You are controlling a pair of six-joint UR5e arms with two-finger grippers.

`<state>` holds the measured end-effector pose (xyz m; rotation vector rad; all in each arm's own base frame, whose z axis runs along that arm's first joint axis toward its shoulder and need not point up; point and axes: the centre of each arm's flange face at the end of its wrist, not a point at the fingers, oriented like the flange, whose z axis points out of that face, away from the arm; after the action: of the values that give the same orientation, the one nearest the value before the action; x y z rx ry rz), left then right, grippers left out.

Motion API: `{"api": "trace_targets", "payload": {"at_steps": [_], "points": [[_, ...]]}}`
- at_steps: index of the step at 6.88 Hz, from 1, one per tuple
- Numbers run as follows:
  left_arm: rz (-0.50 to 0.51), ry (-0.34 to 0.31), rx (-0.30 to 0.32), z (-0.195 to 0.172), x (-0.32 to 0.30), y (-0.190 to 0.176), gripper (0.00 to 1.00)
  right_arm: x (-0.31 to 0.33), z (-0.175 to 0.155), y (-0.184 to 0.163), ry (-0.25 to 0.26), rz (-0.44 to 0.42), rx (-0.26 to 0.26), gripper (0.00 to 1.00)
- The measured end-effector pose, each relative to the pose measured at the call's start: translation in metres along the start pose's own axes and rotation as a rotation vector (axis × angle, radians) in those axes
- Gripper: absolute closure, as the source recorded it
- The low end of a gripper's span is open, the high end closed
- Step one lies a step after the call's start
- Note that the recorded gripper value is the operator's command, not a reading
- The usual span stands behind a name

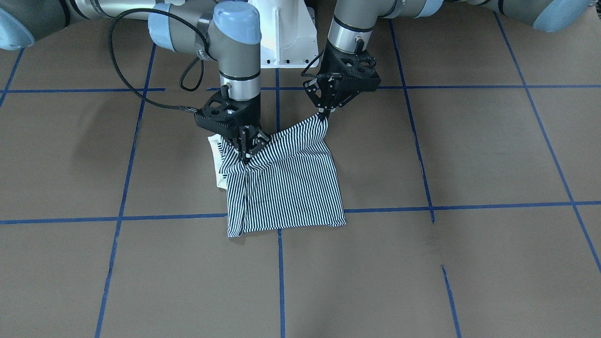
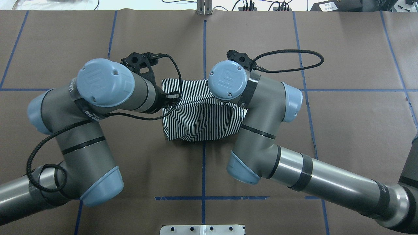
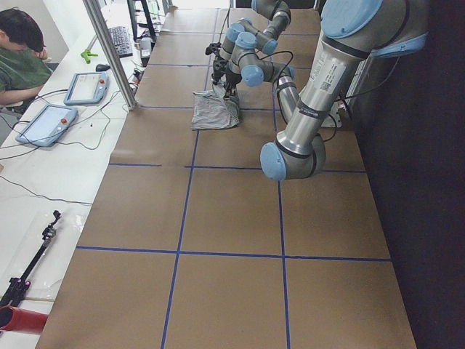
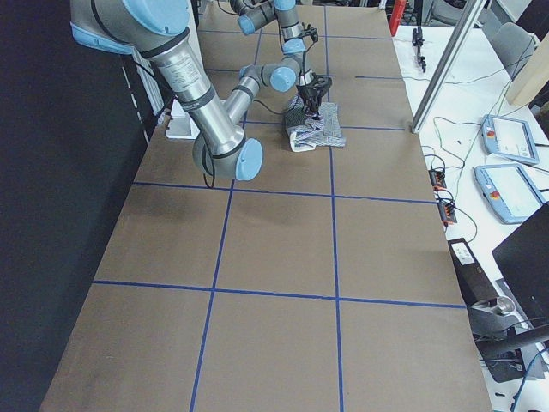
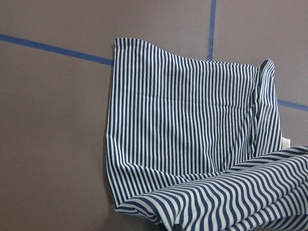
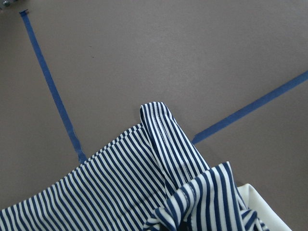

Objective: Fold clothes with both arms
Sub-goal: 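Lift the shirt edges with both grippers and fold them toward each other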

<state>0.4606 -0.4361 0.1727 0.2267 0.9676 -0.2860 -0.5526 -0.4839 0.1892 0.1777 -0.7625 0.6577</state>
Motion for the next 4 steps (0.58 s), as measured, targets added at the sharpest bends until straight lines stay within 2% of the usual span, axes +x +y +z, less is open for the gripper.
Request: {"api": "trace_targets", "payload": {"at_steps": [4], "points": [[0.017,-0.043,0.054,0.104,-0.008,-0.068,1.0,-0.019,0.062,-0.01,0.023,0.001,0.015,1.0]]}}
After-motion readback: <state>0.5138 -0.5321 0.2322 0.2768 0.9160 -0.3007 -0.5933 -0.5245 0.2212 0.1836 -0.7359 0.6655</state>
